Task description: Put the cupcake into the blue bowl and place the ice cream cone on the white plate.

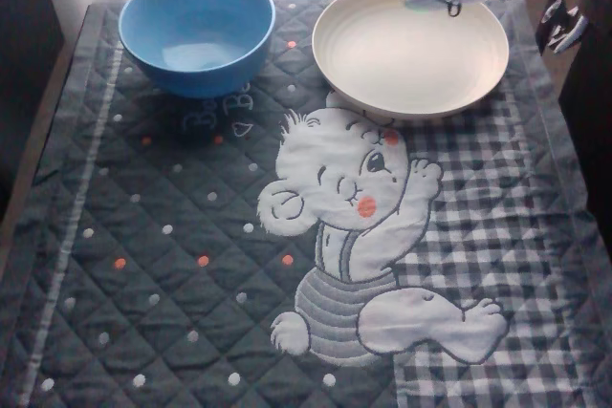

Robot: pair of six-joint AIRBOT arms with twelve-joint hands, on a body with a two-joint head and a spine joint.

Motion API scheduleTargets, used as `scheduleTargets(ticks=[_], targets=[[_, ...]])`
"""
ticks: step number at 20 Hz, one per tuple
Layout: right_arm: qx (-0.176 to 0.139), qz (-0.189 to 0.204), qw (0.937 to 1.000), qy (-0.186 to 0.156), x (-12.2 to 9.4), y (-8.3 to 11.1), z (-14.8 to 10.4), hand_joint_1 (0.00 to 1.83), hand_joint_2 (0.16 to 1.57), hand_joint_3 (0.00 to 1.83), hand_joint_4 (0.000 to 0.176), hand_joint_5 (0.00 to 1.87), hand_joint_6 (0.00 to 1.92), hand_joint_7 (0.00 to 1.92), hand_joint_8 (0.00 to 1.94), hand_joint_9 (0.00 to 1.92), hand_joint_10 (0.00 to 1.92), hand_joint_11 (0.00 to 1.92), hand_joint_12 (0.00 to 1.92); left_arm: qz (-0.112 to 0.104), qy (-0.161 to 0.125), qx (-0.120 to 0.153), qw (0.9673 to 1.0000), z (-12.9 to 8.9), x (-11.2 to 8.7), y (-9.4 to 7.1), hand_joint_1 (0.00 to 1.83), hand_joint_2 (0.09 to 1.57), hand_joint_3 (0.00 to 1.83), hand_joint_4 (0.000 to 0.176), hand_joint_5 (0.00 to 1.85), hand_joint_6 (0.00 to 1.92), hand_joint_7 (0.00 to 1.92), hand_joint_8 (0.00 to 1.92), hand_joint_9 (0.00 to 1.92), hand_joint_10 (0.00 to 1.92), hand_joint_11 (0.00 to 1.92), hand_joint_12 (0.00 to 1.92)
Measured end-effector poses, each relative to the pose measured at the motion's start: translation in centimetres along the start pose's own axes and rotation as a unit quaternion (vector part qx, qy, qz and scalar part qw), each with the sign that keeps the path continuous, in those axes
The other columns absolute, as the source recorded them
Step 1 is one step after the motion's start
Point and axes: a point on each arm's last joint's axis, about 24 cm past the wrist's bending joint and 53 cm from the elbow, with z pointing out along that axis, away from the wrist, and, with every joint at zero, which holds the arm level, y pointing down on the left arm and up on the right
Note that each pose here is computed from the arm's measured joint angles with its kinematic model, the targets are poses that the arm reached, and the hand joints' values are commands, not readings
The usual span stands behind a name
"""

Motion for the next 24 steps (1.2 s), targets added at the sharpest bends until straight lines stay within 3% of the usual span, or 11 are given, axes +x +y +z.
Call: scheduleTargets(ticks=[6, 7, 13, 14, 15, 16, 17, 18, 19, 20, 24], targets=[[0.045, 0.003, 0.9989, 0.013, -0.2, -3.0, -0.1, 1.29, 1.04, 0.0, 0.0, 1.01, 0.79, 1.33, 0.53, 1.63, 0.02, 1.38, 0.78, -0.015, 0.029, -0.039, 0.9987, 2.0, 3.0, 2.0, 1.39, 1.06, 0.0, 0.0, 1.0, 0.91, 1.07, 0.71, 1.12, 0.91, 0.93, 0.95], [0.045, 0.003, 0.9989, 0.013, -0.2, -3.0, -0.1, 1.29, 1.04, 0.0, 0.0, 1.01, 0.79, 1.33, 0.52, 1.62, 0.01, 1.37, 0.78, -0.015, 0.036, -0.045, 0.9982, 2.1, 3.6, 2.3, 1.39, 1.07, 0.0, 0.0, 0.99, 0.94, 1.05, 0.75, 1.03, 1.04, 0.65, 1.15], [0.046, 0.005, 0.9987, 0.021, 0.5, -2.9, 0.1, 1.29, 1.05, 0.0, 0.0, 0.99, 0.84, 1.3, 0.56, 1.56, 0.0, 1.35, 0.78, -0.009, 0.051, -0.056, 0.9971, 2.1, 5.1, 3.2, 1.39, 1.07, 0.0, 0.0, 0.96, 0.93, 1.0, 0.86, 1.12, 0.91, 0.88, 1.0], [0.046, 0.005, 0.9987, 0.021, 0.5, -2.9, 0.1, 1.29, 1.04, 0.0, 0.0, 1.04, 0.72, 1.26, 0.69, 1.54, 0.0, 1.24, 1.0, -0.008, 0.053, -0.058, 0.9968, 2.0, 5.3, 3.3, 1.38, 1.1, 0.0, 0.0, 0.88, 1.0, 0.96, 1.0, 1.03, 1.04, 0.79, 1.02], [0.046, 0.005, 0.9987, 0.021, 0.5, -2.9, 0.1, 1.1, 1.0, 0.0, 0.0, 0.88, 0.25, 1.08, 0.3, 1.31, 0.0, 0.98, 1.08, -0.008, 0.053, -0.059, 0.9968, 2.0, 5.3, 3.3, 1.29, 1.02, 0.0, 0.0, 0.73, 0.38, 0.66, 0.37, 0.64, 0.44, 0.46, 0.88], [0.046, 0.005, 0.9987, 0.021, 0.5, -2.9, 0.1, 1.0, 0.92, 0.0, 0.0, 0.76, 0.06, 0.95, 0.09, 0.97, 0.0, 0.56, 1.07, -0.008, 0.053, -0.059, 0.9968, 2.0, 5.3, 3.3, 1.23, 0.96, 0.0, 0.0, 0.65, 0.11, 0.54, 0.11, 0.5, 0.14, 0.27, 0.8], [0.046, 0.005, 0.9987, 0.022, 0.5, -2.8, 0.1, 0.9, 0.84, 0.0, 0.0, 0.53, 0.01, 0.65, 0.02, 0.73, 0.0, 0.37, 1.01, -0.009, 0.053, -0.058, 0.9969, 2.0, 5.3, 3.3, 1.12, 0.9, 0.0, 0.0, 0.47, 0.02, 0.34, 0.02, 0.28, 0.03, 0.05, 0.69], [0.046, 0.005, 0.9987, 0.022, 0.6, -2.8, 0.1, 0.86, 0.81, 0.0, 0.007, 0.43, 0.0, 0.53, 0.0, 0.61, 0.0, 0.27, 0.98, -0.007, 0.053, -0.058, 0.9969, 2.0, 5.3, 3.3, 1.05, 0.87, 0.0, 0.015, 0.38, 0.01, 0.25, 0.01, 0.19, 0.01, 0.01, 0.55], [0.045, 0.006, 0.9987, 0.022, 0.6, -2.8, 0.1, 0.85, 0.81, 0.0, 0.052, 0.37, 0.0, 0.45, 0.0, 0.51, 0.0, 0.15, 1.05, -0.008, 0.053, -0.056, 0.997, 2.0, 5.3, 3.2, 1.0, 0.85, 0.0, 0.041, 0.32, 0.0, 0.2, 0.0, 0.15, 0.0, 0.0, 0.57], [0.043, 0.007, 0.9988, 0.021, 0.6, -2.6, 0.1, 0.82, 0.81, 0.0, 0.076, 0.35, 0.0, 0.41, 0.0, 0.46, 0.0, 0.07, 1.14, -0.008, 0.053, -0.056, 0.997, 2.0, 5.3, 3.2, 0.98, 0.85, 0.0, 0.05, 0.3, 0.0, 0.2, 0.0, 0.15, 0.0, 0.0, 0.61], [0.04, 0.007, 0.9989, 0.021, 0.7, -2.4, 0.1, 0.84, 0.82, 0.0, 0.065, 0.31, 0.0, 0.37, 0.0, 0.4, 0.0, 0.07, 1.11, -0.009, 0.054, -0.053, 0.9971, 2.0, 5.4, 3.0, 0.95, 0.81, 0.0, 0.067, 0.28, 0.0, 0.21, 0.0, 0.2, 0.0, 0.0, 0.78]])
